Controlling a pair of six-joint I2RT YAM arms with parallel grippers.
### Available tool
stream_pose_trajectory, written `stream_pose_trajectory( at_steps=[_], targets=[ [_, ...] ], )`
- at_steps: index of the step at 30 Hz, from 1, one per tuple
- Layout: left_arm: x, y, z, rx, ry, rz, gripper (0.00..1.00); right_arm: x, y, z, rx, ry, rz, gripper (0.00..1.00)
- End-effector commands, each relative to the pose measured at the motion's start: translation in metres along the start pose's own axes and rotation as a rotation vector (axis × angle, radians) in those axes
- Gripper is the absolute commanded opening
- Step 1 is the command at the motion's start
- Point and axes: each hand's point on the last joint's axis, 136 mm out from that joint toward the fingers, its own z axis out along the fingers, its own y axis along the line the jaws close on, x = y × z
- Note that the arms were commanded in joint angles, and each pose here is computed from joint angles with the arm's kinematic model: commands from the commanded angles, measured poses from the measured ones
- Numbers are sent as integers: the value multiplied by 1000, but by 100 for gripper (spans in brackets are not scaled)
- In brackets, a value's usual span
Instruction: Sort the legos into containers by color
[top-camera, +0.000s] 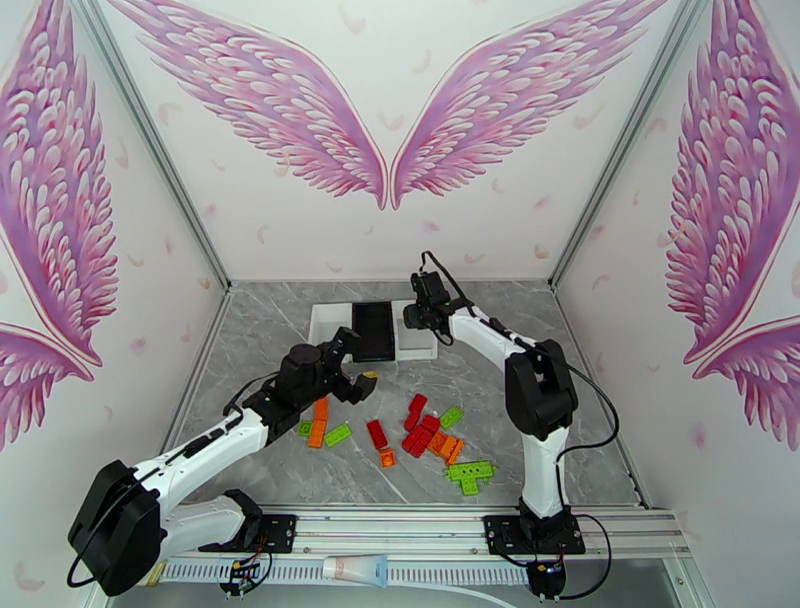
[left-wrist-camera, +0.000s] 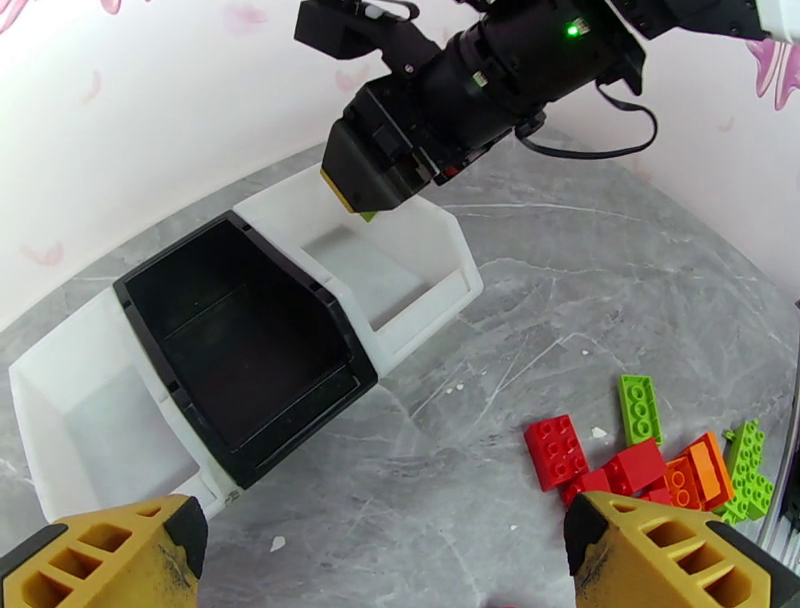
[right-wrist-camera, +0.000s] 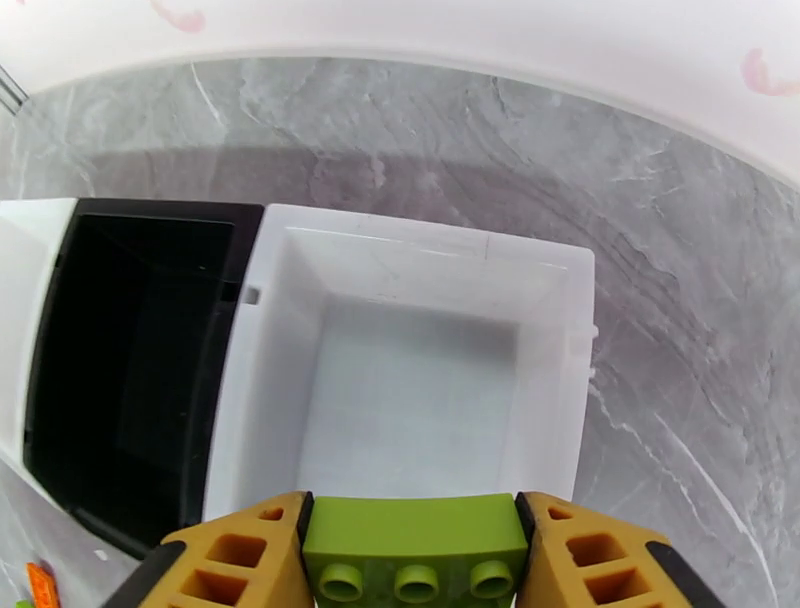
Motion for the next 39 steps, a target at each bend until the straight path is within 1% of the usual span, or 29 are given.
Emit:
stream_pose_trajectory(
  at_steps=[1, 4, 7, 10, 14, 16, 22, 24, 27, 32, 39],
  targets=[
    [-1, 10, -8, -68, 0, -15, 99, -26, -1, -4, 1, -52, -31, 71],
    [7, 25, -14, -150, 43, -52, 99, -33, 4, -19, -30, -69, -49, 84],
    [21, 41, -20, -252, 144, -104, 99, -27, 8, -37, -68, -84, -77, 92],
    [35, 53, -26, -330, 215, -166, 99, -16, 10, -57, -100, -95, -86, 97],
    [57, 64, -31, -410, 311, -266, 99, 3, 17, -83, -142, -103, -92, 98],
    [70, 70, -34, -454, 371, -339, 98, 15, 26, -94, -166, -99, -108, 99],
    [112, 75, -31, -499, 569, -493, 98, 49, 54, -112, -214, -58, -174, 100],
    [123, 76, -26, -502, 613, -527, 98, 55, 60, -114, -219, -51, -186, 100],
    [139, 79, -18, -514, 671, -567, 98, 63, 63, -114, -221, -38, -180, 100],
    [163, 81, -10, -525, 780, -597, 98, 65, 66, -112, -223, -32, -180, 100],
    [180, 78, -6, -518, 864, -619, 91, 66, 76, -112, -237, -15, -230, 99]
  ],
)
